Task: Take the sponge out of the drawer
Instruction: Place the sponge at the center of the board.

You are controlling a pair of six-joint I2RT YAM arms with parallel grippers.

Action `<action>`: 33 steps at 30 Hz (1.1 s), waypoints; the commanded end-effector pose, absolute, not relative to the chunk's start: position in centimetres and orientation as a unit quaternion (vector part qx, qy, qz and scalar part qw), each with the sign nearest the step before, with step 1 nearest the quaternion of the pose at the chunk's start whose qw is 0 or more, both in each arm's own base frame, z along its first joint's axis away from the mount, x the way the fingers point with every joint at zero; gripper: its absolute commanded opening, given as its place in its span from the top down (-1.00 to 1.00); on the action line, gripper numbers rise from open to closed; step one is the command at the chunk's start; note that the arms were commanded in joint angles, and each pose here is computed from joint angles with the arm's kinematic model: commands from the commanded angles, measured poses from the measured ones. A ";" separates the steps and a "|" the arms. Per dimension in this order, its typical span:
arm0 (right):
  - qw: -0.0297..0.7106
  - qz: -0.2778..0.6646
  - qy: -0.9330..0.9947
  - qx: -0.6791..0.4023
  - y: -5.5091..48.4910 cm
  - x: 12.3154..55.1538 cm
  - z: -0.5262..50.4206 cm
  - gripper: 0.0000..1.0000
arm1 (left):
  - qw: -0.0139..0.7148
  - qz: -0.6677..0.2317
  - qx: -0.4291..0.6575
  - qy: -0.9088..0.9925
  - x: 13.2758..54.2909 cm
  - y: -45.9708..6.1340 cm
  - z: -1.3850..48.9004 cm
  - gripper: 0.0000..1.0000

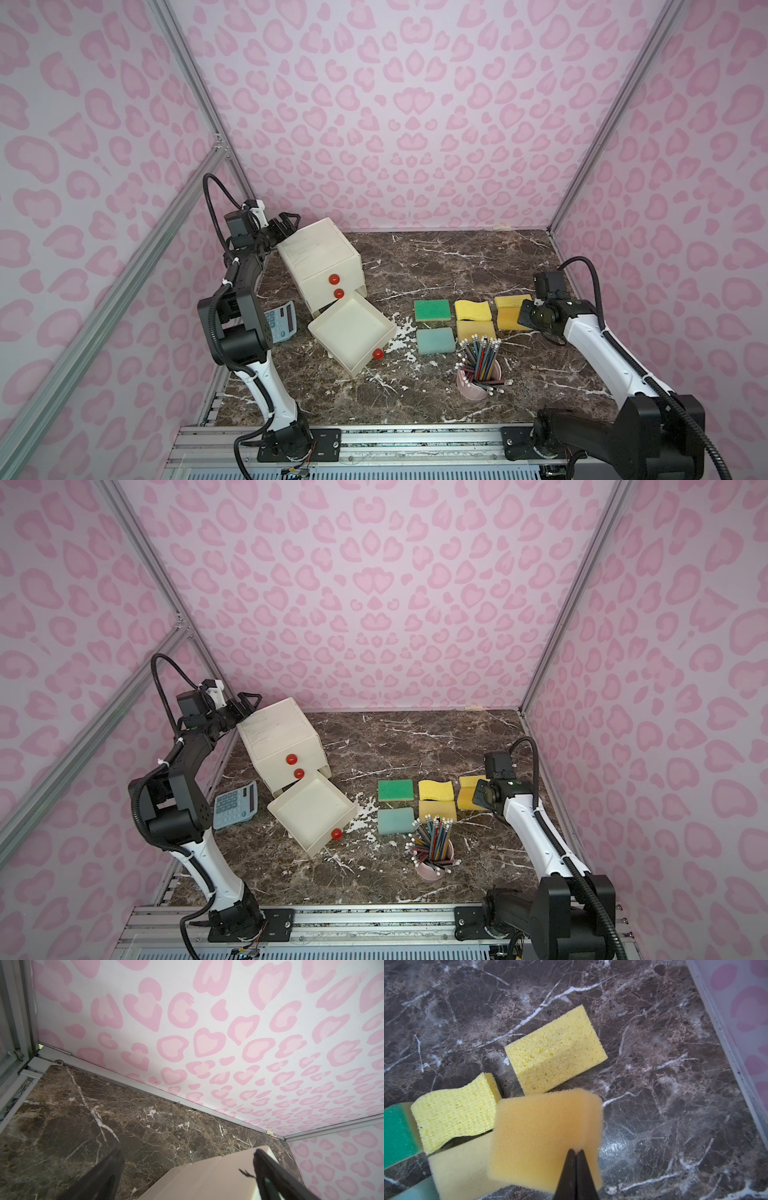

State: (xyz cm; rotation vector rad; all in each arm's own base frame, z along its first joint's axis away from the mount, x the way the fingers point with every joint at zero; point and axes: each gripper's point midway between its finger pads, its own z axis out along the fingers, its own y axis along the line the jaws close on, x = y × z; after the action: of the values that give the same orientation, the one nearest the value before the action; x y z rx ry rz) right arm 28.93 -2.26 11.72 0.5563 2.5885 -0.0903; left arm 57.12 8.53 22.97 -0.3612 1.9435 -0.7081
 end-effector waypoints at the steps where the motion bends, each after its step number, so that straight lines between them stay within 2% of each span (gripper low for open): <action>1: 0.223 -0.056 0.950 0.210 -2.9 27.8 11.7 1.00 | 0.464 -0.283 -0.173 0.822 56.6 8.9 20.3 -0.97; 12: 0.161 -0.098 0.958 0.216 -3.5 26.6 9.5 1.00 | 0.465 -0.285 -0.173 0.820 56.6 8.9 20.4 -0.97; 18: 0.156 -0.096 0.962 0.205 -2.9 27.4 8.6 0.96 | 0.466 -0.284 -0.172 0.820 56.5 9.0 20.5 -0.97; 26: 0.138 -0.140 0.956 0.218 -4.0 27.0 8.5 0.74 | 0.465 -0.284 -0.173 0.820 56.5 9.0 20.3 -0.97; 28: 0.135 -0.154 0.954 0.219 -4.2 27.1 8.7 0.54 | 0.464 -0.285 -0.173 0.821 56.5 9.0 20.3 -0.97; 33: 0.134 -0.186 0.951 0.210 -4.2 27.6 9.3 0.21 | 0.465 -0.284 -0.174 0.820 56.5 9.0 20.4 -0.97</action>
State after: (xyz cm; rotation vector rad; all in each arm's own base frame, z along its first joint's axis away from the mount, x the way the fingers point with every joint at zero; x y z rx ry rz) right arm 28.04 -3.46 8.86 0.5999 2.7655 -0.4293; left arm 57.07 8.52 22.98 -0.3694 1.9412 -0.7232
